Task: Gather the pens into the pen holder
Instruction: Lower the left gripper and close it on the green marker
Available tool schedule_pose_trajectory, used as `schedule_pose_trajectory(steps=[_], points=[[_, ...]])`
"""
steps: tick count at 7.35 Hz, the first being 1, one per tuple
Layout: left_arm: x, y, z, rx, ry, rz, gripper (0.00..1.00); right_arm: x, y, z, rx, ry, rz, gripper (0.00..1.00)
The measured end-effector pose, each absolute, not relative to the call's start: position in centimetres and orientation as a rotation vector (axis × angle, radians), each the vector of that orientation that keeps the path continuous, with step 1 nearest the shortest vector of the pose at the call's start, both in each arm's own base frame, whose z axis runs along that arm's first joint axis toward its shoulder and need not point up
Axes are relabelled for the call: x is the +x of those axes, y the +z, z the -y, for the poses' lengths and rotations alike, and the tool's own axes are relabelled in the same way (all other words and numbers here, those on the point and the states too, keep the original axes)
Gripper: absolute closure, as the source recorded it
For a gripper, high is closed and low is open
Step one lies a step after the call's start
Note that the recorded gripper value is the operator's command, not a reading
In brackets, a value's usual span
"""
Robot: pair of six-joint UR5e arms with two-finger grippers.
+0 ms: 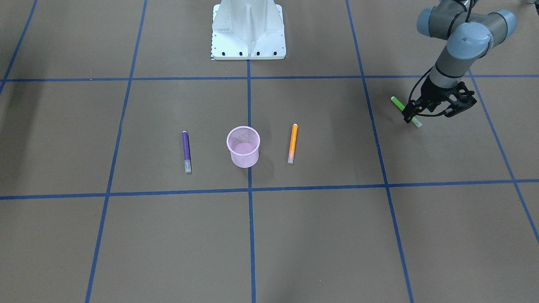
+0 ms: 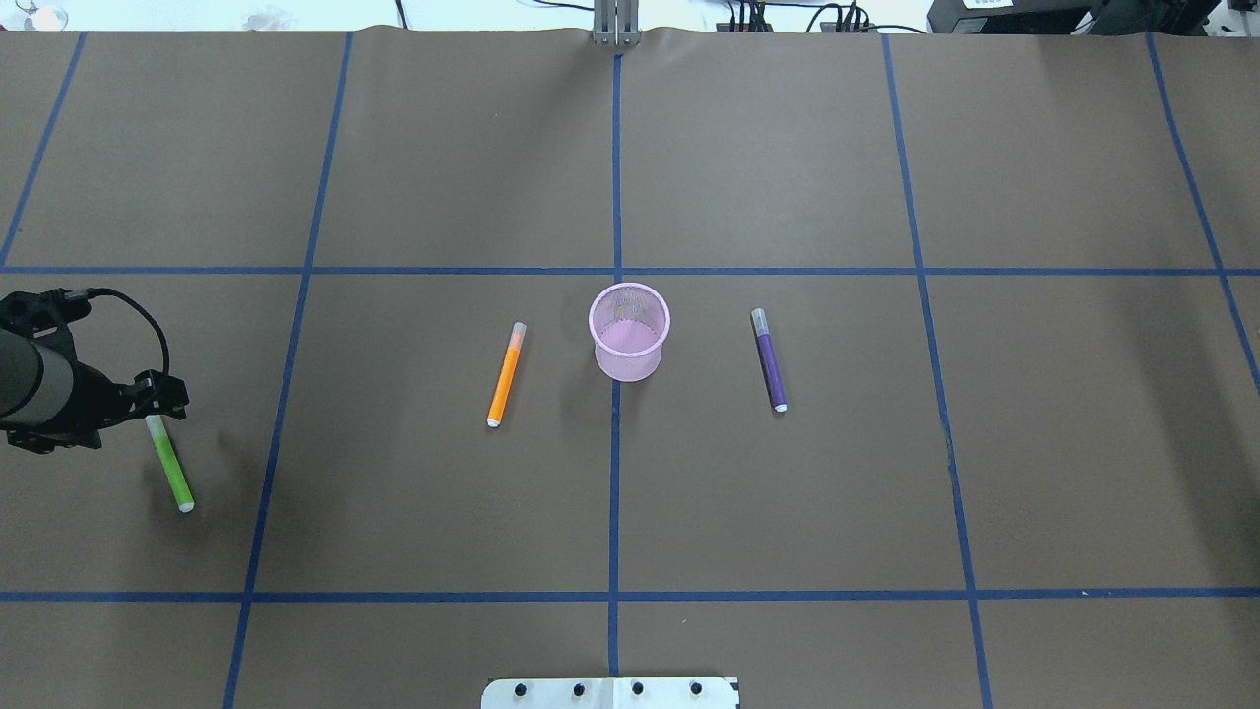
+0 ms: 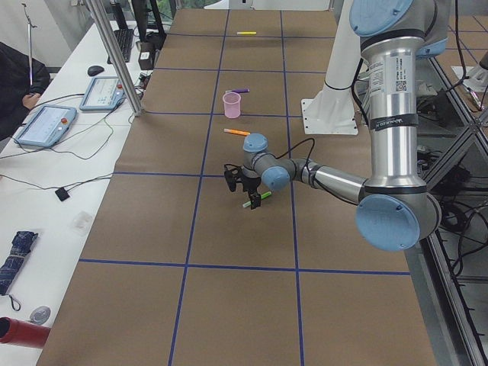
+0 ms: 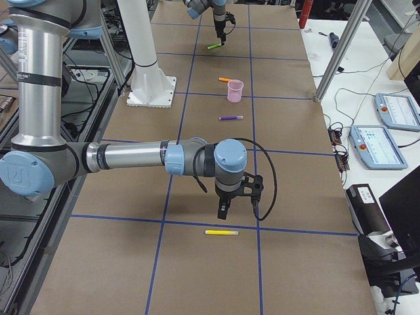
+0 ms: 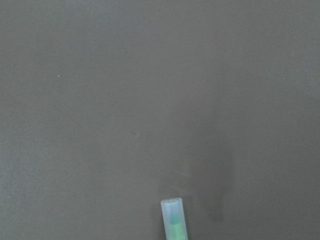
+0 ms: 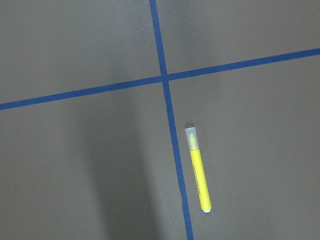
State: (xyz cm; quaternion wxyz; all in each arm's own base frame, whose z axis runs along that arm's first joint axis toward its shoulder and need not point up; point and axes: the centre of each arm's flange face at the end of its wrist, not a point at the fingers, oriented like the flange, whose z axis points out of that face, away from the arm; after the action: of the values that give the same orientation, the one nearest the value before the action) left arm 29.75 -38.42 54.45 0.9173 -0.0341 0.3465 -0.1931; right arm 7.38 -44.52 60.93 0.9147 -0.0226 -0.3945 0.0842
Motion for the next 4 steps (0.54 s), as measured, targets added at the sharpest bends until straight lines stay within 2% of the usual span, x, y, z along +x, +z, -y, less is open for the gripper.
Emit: schedule_pose_trajectory(steps=[2,4], points=[[30.34,54.58,38.30,-0.074,-0.389,-0.711,0.31,7.39,60.94,44.56,-0.046,0.173,0.811,0.00],[30.43,54.63,38.28,-0.075,-0.387,-0.711,0.39,7.39,60.92,44.59,-0.046,0.172,0.811,0.00]])
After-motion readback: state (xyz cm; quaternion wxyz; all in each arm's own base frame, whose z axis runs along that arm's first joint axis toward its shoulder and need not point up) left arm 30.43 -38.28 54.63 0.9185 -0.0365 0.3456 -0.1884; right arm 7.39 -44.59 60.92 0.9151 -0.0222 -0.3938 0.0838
